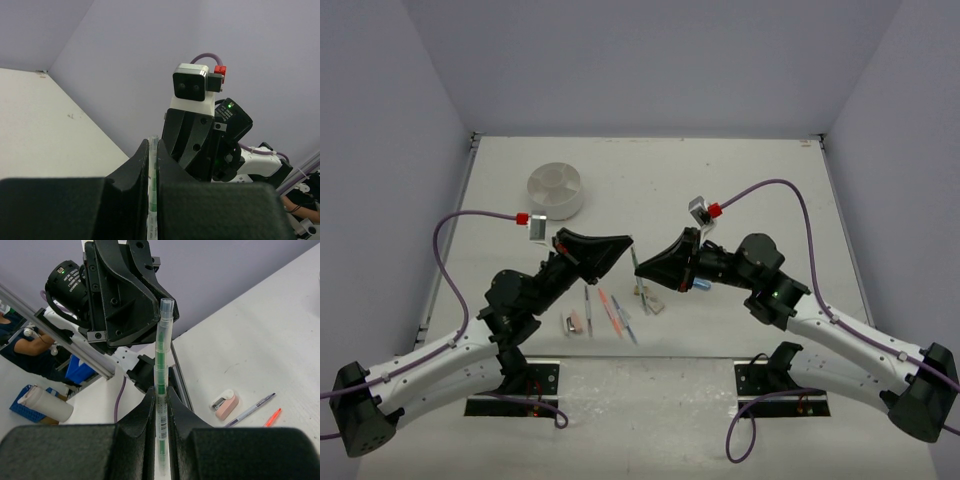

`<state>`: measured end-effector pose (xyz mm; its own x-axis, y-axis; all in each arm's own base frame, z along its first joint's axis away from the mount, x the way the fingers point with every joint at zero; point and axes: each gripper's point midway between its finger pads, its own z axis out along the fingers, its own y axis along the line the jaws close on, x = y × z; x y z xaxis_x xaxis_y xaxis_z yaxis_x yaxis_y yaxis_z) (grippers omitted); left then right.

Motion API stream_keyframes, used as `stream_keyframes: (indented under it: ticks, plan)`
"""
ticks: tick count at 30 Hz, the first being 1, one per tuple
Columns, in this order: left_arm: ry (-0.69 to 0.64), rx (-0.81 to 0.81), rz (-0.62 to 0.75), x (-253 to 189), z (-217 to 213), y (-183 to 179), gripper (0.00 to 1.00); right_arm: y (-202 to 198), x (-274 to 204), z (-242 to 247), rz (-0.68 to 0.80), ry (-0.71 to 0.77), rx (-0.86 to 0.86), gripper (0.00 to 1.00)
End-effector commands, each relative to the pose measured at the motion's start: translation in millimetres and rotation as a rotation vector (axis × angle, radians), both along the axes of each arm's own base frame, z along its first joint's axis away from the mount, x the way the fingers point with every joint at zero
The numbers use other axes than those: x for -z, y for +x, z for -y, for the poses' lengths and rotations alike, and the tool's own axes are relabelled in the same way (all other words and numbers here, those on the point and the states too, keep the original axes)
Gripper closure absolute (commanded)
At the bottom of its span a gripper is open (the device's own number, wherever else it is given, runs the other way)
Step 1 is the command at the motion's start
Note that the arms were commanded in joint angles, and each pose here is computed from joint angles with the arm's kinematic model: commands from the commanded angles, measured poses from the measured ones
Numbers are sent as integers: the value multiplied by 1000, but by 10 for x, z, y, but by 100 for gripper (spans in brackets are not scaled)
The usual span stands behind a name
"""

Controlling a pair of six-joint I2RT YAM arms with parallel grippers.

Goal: Sort the stationery into containers
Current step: Close the pen cap on the pen.

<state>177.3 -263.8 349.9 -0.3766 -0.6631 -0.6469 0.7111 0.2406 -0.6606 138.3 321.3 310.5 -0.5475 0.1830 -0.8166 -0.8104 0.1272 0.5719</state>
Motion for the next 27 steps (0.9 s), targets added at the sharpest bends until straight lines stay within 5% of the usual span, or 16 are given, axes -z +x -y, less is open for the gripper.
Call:
stream_keyframes:
  ticks: [1,17,21,27]
  plan:
    - [-16,24,5,-7,42,-19,100,40,-417,13,63,87,33,100]
    - [22,44,6,94,101,-28,96,234,-677,15,31,130,133,100]
    - [35,38,-1,89,105,-12,65,157,-683,-12,77,107,81,100]
    - [62,23,-20,73,122,34,62,128,-578,-34,71,80,58,100]
